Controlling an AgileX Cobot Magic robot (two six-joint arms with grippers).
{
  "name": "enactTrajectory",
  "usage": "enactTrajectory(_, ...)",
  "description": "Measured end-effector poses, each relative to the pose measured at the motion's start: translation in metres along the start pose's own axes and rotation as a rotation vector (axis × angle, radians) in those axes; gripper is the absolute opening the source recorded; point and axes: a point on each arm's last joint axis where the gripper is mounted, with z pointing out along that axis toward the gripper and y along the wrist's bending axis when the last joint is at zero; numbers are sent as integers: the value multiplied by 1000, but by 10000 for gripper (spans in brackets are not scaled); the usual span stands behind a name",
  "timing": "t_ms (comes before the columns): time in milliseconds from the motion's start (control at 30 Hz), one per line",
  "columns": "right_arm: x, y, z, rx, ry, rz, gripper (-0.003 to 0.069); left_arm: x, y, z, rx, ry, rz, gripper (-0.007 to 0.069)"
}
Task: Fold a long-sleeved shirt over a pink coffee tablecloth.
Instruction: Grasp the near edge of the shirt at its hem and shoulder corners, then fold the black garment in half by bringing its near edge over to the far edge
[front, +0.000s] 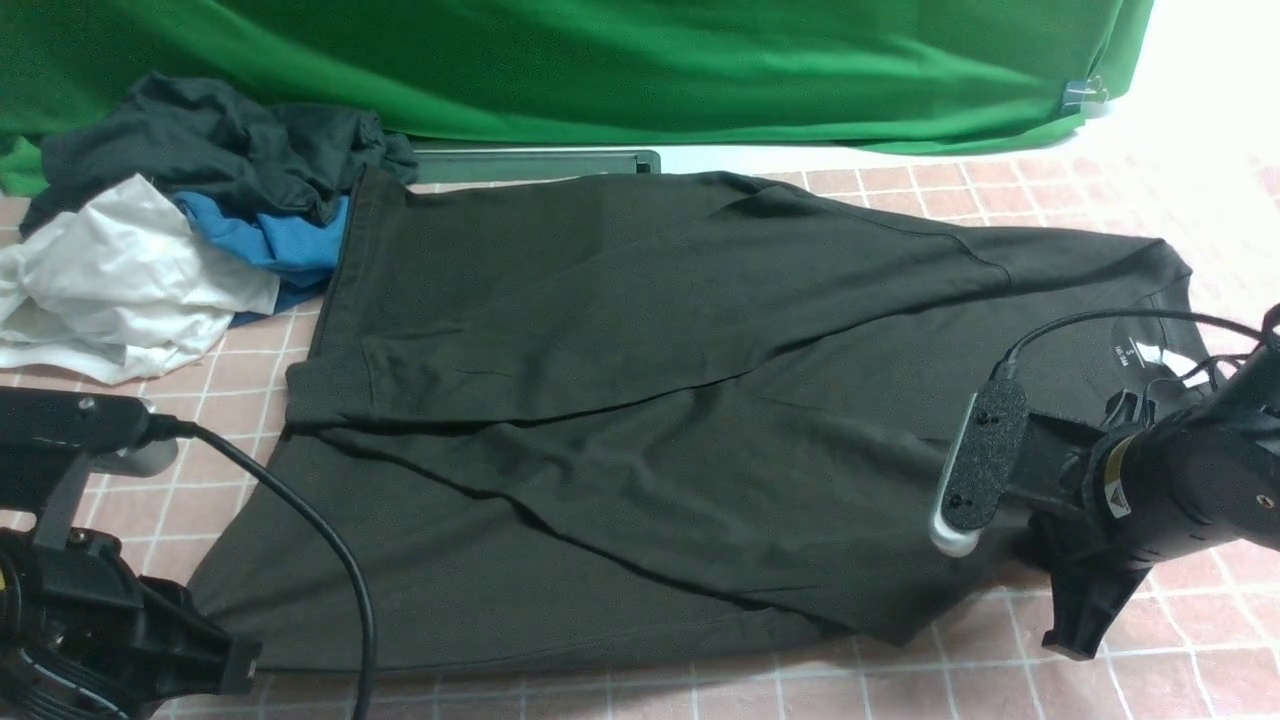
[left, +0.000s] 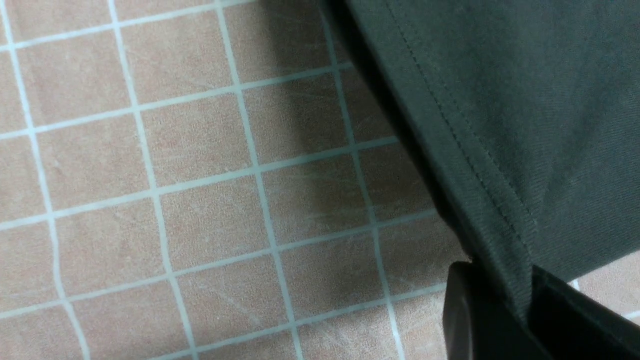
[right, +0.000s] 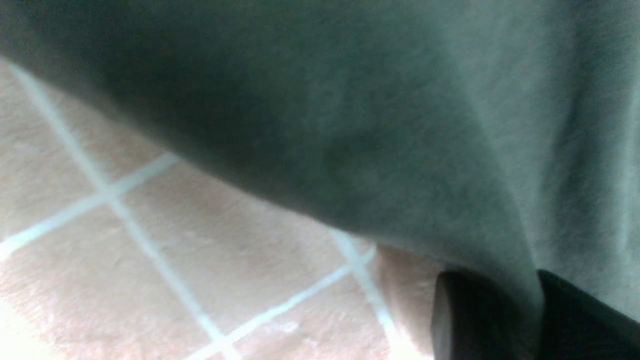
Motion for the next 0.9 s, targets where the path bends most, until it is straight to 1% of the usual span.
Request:
enactTrajectory(233,1,4,13,-31,34,-9,181,0,0,0,0,1,1,46)
enactTrajectory(267,1,4,12,-34,41,-3,162,1,0,0,0,5,1,46)
enactTrajectory(300,2,6,11,-41,59,9,116,1,0,-1,1,11,1,46)
enactTrajectory(367,2,8,8,-48,78,24,79,3,0,-2,1,12,1,46)
enactTrajectory(400,3,11,3,-54,101,58,52,5,-1,-5,2,13,3,46)
enactTrajectory(433,4,12,0,-58,117,80,48,6,-1,-7,3,10,5,46)
enactTrajectory(567,7,23,-15,-77,197,201,46,13,-3,-23,9,-10,6,46)
enactTrajectory(600,9,29,-22,-86,239,250,45,18,-4,-31,15,-9,7,46)
enactTrajectory(700,15,43,-37,-92,308,298,45,30,-6,-45,26,-7,9,46)
enactTrajectory(767,17,51,-46,-90,323,303,43,35,-7,-52,29,-13,5,46)
enactTrajectory(800,20,56,-55,-82,321,328,43,38,-8,-58,30,-30,-2,46)
enactTrajectory(867,21,56,-61,-74,307,355,43,39,-7,-59,28,-43,-3,46)
enactTrajectory(900,22,55,-67,-58,284,397,43,36,-7,-60,18,-78,-3,46)
